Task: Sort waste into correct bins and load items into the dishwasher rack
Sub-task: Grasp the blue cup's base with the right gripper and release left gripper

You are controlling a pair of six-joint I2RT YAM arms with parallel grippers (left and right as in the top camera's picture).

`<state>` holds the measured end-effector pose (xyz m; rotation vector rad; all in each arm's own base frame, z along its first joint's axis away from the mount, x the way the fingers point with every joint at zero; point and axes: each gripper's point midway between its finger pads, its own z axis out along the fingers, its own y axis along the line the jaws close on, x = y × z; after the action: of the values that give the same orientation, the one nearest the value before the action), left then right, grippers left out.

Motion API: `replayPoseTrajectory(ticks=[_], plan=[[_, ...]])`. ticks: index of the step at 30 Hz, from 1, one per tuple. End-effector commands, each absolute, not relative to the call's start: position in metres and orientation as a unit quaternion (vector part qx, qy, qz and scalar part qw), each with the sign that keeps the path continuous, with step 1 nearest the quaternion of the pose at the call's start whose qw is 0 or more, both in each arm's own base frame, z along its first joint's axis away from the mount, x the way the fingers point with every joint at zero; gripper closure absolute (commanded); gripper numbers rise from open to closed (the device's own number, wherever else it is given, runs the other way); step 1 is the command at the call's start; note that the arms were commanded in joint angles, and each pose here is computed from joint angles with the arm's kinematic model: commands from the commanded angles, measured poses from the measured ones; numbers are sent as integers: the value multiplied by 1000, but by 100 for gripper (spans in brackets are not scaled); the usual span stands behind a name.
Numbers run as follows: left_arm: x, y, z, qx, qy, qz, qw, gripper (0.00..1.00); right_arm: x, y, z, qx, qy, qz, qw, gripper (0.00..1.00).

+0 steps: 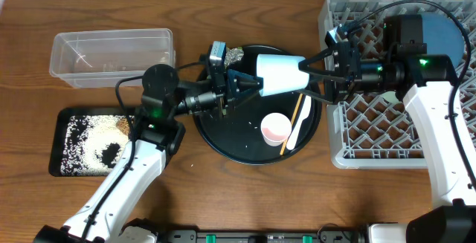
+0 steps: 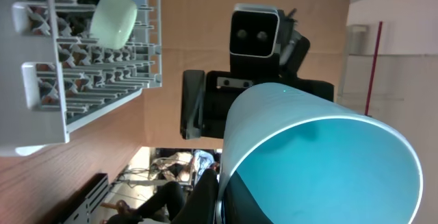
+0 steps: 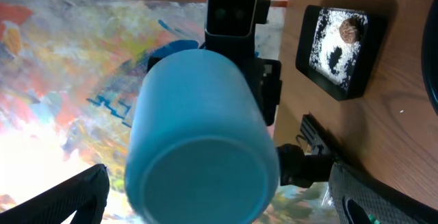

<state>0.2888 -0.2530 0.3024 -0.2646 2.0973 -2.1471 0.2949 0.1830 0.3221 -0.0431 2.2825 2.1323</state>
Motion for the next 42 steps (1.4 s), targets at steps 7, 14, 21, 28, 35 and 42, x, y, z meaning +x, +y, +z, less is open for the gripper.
replayPoseTrajectory(ticks=[7,14,21,28,35,42], plan=[[286,-263,305,-88,692,-714,68,94,295,192,329,-23,725,688,-3,1],[286,-265,305,-90,691,-714,70,94,297,198,332,-24,725,688,-11,3],[287,-265,305,-92,691,-713,72,94,294,202,332,-30,725,688,-15,14],[288,-265,305,-94,691,-713,75,94,292,205,333,-32,724,688,-21,15],[291,-266,298,-100,694,-710,69,94,292,205,333,-26,724,688,-26,20],[293,-267,294,-103,696,-708,66,93,295,205,335,-24,724,689,-27,23]])
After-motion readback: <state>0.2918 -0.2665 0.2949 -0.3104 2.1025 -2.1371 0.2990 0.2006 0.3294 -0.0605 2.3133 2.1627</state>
